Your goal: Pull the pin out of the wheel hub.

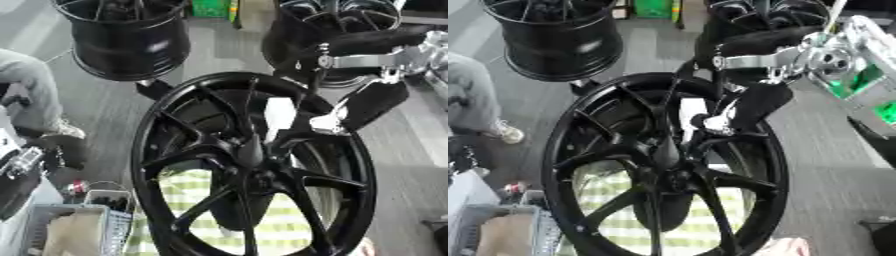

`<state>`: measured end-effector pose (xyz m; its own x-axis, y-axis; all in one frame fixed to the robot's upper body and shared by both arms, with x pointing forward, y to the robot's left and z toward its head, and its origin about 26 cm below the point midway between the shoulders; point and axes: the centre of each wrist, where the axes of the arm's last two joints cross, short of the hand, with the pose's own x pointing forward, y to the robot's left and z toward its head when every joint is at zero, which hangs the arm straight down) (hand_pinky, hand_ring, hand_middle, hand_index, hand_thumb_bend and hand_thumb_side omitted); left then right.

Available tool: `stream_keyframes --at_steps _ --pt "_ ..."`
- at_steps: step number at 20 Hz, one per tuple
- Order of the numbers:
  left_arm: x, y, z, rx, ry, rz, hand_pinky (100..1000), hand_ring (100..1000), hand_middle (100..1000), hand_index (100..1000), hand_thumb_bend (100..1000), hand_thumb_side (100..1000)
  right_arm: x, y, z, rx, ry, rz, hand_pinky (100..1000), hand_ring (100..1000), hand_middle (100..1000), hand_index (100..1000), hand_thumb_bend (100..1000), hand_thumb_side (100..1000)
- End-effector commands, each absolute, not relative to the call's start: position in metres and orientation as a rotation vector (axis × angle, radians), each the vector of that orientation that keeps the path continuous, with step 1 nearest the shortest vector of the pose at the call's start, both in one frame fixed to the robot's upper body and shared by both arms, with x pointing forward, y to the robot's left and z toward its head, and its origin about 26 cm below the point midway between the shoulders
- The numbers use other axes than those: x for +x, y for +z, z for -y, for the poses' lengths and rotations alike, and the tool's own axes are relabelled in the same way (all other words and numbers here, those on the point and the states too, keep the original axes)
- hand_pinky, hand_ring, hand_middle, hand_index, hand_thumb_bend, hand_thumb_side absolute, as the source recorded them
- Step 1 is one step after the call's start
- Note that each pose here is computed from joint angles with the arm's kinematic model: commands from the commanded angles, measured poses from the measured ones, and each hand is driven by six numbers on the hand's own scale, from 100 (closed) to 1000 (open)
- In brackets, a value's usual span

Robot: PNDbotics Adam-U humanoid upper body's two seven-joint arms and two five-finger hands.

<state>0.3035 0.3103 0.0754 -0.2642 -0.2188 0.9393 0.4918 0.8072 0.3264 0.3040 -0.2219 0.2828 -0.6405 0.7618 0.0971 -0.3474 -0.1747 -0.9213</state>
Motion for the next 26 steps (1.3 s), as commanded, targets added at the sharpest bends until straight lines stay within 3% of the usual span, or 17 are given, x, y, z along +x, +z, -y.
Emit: stream_keyframes --at_steps 1,26 --pt "0.305 0.083 -0.312 -0.204 -0.713 1.722 680 685 656 774 100 911 0.307 0.288 0.223 -0.547 1.884 1.33 772 670 924 1000 250 572" --pt "0.305 0.082 -0.311 -0.211 -0.714 1.723 682 686 657 774 100 911 0.345 0.256 0.232 -0.572 1.828 1.227 770 662 898 1000 254 576"
